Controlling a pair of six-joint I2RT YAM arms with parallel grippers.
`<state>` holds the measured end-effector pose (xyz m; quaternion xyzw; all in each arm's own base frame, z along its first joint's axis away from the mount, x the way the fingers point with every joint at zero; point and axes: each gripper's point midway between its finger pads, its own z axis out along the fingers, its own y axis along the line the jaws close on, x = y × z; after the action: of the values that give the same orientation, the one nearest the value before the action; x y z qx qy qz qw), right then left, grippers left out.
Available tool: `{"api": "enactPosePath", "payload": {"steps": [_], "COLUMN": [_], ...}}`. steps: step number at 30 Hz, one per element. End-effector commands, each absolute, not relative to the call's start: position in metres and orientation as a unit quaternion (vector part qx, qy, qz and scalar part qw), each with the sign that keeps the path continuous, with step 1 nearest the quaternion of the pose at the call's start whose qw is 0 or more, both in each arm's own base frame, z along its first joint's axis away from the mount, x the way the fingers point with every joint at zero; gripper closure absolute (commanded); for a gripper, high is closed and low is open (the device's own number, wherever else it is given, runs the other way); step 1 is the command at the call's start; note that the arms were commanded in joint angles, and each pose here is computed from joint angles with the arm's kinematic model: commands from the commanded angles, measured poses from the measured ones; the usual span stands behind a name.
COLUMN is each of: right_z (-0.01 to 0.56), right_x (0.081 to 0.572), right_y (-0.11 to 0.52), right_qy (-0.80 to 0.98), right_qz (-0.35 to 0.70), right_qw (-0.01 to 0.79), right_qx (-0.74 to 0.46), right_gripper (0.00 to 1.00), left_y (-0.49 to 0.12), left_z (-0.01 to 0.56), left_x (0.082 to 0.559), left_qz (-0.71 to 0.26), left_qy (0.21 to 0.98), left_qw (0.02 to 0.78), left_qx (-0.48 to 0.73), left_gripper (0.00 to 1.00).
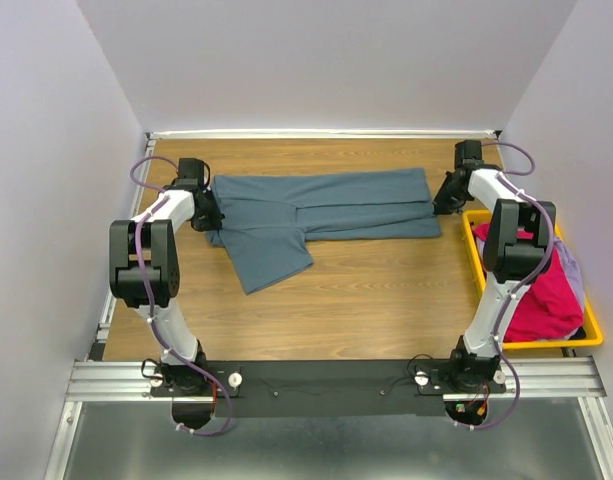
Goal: Fold and stack the t-shirts
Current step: Fold the tshirt
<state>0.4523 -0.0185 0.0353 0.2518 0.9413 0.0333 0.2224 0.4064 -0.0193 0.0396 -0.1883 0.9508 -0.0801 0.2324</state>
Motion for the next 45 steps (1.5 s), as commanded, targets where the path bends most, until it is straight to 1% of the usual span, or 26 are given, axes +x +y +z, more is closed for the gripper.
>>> {"api": "enactPosePath", "payload": {"steps": [1,3,6,7,8,9,10,11,13,14,15,16,17,19,20,21,22,23,24,25,29,31,35,37,40,45], "right_z": [0.022,0.021,0.021,0.026,0.029,0.034,0.045,0.052,0.064,0.079,0.086,0.093,0.1,0.115,0.119,0.122,0.124,0.126,0.119,0.12,0.098,0.09,0.069,0.057,0.046,0.028], "right_x": [0.459,0.459,0.462,0.462,0.464,0.464,0.466,0.466,0.466,0.464,0.463,0.462,0.461,0.451,0.45,0.437,0.434,0.425,0.408,0.402,0.366,0.346,0.325,0.316,0.307,0.297], "right_y": [-0.028,-0.027,-0.026,-0.025,-0.024,-0.02,-0.018,-0.016,-0.006,-0.002,0.003,0.012,0.014,0.052,0.065,0.092,0.107,0.127,0.149,0.167,0.227,0.257,0.296,0.311,0.329,0.342], "right_qy": [0.938,0.938,0.938,0.938,0.938,0.938,0.937,0.936,0.936,0.933,0.933,0.933,0.932,0.934,0.933,0.933,0.929,0.924,0.926,0.919,0.916,0.912,0.908,0.909,0.907,0.911], "right_qz": [0.015,0.017,0.021,0.024,0.026,0.029,0.032,0.033,0.04,0.045,0.048,0.053,0.056,0.095,0.113,0.153,0.176,0.215,0.235,0.261,0.307,0.332,0.356,0.363,0.375,0.373], "right_qw": [0.222,0.222,0.225,0.229,0.233,0.238,0.249,0.257,0.268,0.282,0.289,0.296,0.303,0.313,0.321,0.315,0.32,0.312,0.295,0.294,0.256,0.234,0.207,0.187,0.171,0.153], "right_qx": [0.264,0.264,0.262,0.257,0.255,0.249,0.242,0.237,0.223,0.217,0.211,0.197,0.192,0.142,0.117,0.085,0.067,0.047,0.024,0.009,-0.041,-0.062,-0.076,-0.079,-0.086,-0.091], "right_gripper": [0.98,0.95,0.83,0.78,0.74,0.67,0.63,0.55,0.5,0.44,0.42,0.4,0.38,0.35,0.35,0.35,0.35,0.36,0.36,0.36,0.39,0.4,0.42,0.43,0.43,0.44], "left_y": [-0.013,-0.013,-0.013,-0.014,-0.014,-0.013,-0.014,-0.014,-0.013,-0.013,-0.014,-0.015,-0.016,-0.02,-0.026,-0.031,-0.032,-0.049,-0.057,-0.062,-0.081,-0.089,-0.099,-0.104,-0.109,-0.113], "left_z": [0.04,0.04,0.042,0.042,0.05,0.054,0.064,0.069,0.081,0.092,0.099,0.098,0.111,0.115,0.114,0.11,0.098,0.099,0.094,0.083,0.058,0.051,0.037,0.03,0.021,0.008], "left_x": [0.419,0.419,0.419,0.416,0.417,0.418,0.417,0.417,0.415,0.411,0.409,0.401,0.397,0.386,0.372,0.365,0.351,0.342,0.333,0.32,0.291,0.285,0.279,0.277,0.27,0.257], "left_qz": [-0.08,-0.08,-0.083,-0.085,-0.086,-0.086,-0.089,-0.09,-0.09,-0.09,-0.092,-0.091,-0.094,-0.1,-0.105,-0.112,-0.113,-0.124,-0.133,-0.137,-0.155,-0.16,-0.171,-0.172,-0.173,-0.171], "left_qy": [0.946,0.945,0.942,0.942,0.939,0.937,0.933,0.931,0.927,0.923,0.92,0.921,0.915,0.913,0.914,0.916,0.921,0.923,0.927,0.931,0.942,0.945,0.948,0.951,0.955,0.961], "left_qw": [0.251,0.255,0.263,0.263,0.273,0.28,0.292,0.298,0.312,0.325,0.333,0.331,0.347,0.349,0.348,0.343,0.327,0.327,0.317,0.303,0.265,0.254,0.237,0.227,0.21,0.188], "left_qx": [-0.191,-0.191,-0.189,-0.189,-0.188,-0.189,-0.188,-0.189,-0.189,-0.187,-0.187,-0.186,-0.184,-0.184,-0.18,-0.176,-0.178,-0.158,-0.152,-0.152,-0.137,-0.129,-0.124,-0.12,-0.116,-0.11], "left_gripper": [1.0,1.0,0.88,0.8,0.75,0.7,0.52,0.44,0.33,0.24,0.22,0.16,0.15,0.14,0.14,0.13,0.13,0.13,0.13,0.13,0.16,0.18,0.25,0.26,0.29,0.4]}}
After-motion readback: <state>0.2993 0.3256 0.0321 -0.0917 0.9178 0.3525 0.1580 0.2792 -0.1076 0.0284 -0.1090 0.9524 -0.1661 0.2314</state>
